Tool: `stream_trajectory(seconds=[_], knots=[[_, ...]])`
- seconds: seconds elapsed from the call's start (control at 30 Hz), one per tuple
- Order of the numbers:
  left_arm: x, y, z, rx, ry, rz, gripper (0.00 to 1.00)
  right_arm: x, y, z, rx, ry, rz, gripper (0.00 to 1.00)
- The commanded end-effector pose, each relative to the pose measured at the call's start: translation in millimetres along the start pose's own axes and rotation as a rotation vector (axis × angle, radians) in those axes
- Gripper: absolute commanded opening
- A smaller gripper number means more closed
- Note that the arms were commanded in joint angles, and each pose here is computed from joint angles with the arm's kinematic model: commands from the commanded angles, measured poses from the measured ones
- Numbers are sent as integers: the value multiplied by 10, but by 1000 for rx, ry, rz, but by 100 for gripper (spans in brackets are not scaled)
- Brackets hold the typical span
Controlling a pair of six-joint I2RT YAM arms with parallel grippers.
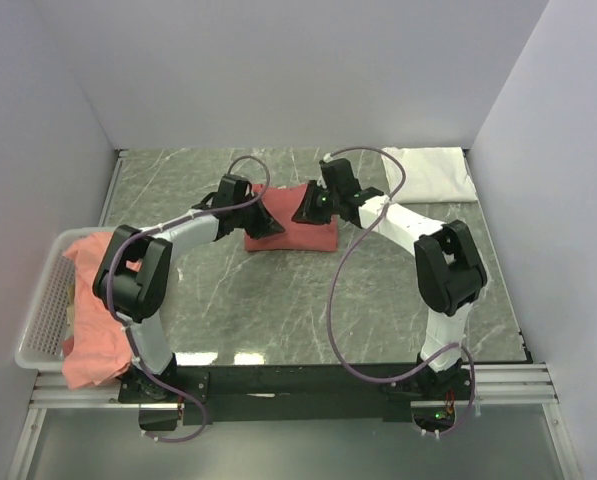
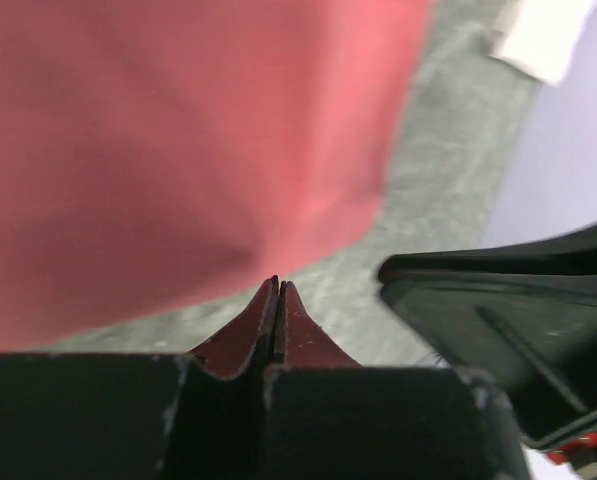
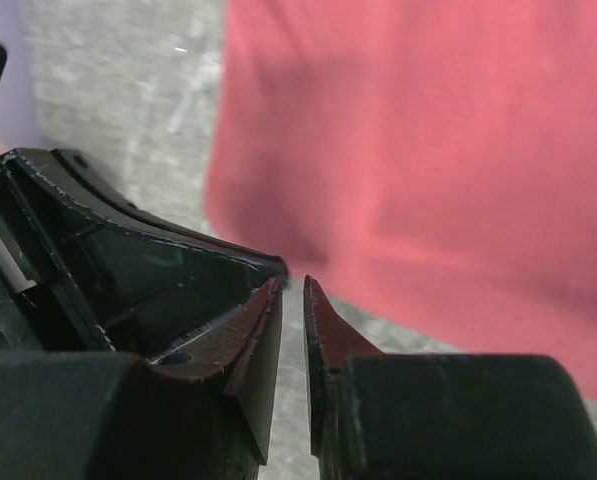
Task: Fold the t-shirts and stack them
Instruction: Fold the tshirt
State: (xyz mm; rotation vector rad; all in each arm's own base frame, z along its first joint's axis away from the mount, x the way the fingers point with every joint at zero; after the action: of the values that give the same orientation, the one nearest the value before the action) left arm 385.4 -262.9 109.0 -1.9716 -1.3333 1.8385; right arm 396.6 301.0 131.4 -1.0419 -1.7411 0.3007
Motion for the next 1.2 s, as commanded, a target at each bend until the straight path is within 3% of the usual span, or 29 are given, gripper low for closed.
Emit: stream_trajectory(seconds=[0.0,0.23,0.4,0.73,1.07,1.17], knots=[[148,55,-74,-40,-27,-32,1,-79,105,-63,-27,6,1,22],[601,421,-62,-17,-63,-198,1,-631,550,144,49,23,175,19],[768,415,20,-33,-87,-275,1,-808,580,296,81,42,229,21],[837,85,480,-52,-92,-313,1,-812,179,619,83,18,235,23],[914,-363,1350,17,-54,-279,1,-840,-316,1321,122,-6,186,23],[816,-483,1341,4,-54,-246,1,-781,-432,1352,119,-11,156,23]])
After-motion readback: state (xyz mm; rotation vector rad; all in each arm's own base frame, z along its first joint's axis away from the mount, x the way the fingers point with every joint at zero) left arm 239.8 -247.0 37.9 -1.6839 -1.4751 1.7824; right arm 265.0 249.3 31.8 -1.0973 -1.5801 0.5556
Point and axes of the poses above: each gripper's point midway between its finger pads, its own y axis out along the fingers, its own x axis along the line the jaws close on, z = x × y, the point moved 1 cm from there along -y, back along the fingers, and after that the axes turned 2 degrees about y, right-handed, at the moved point
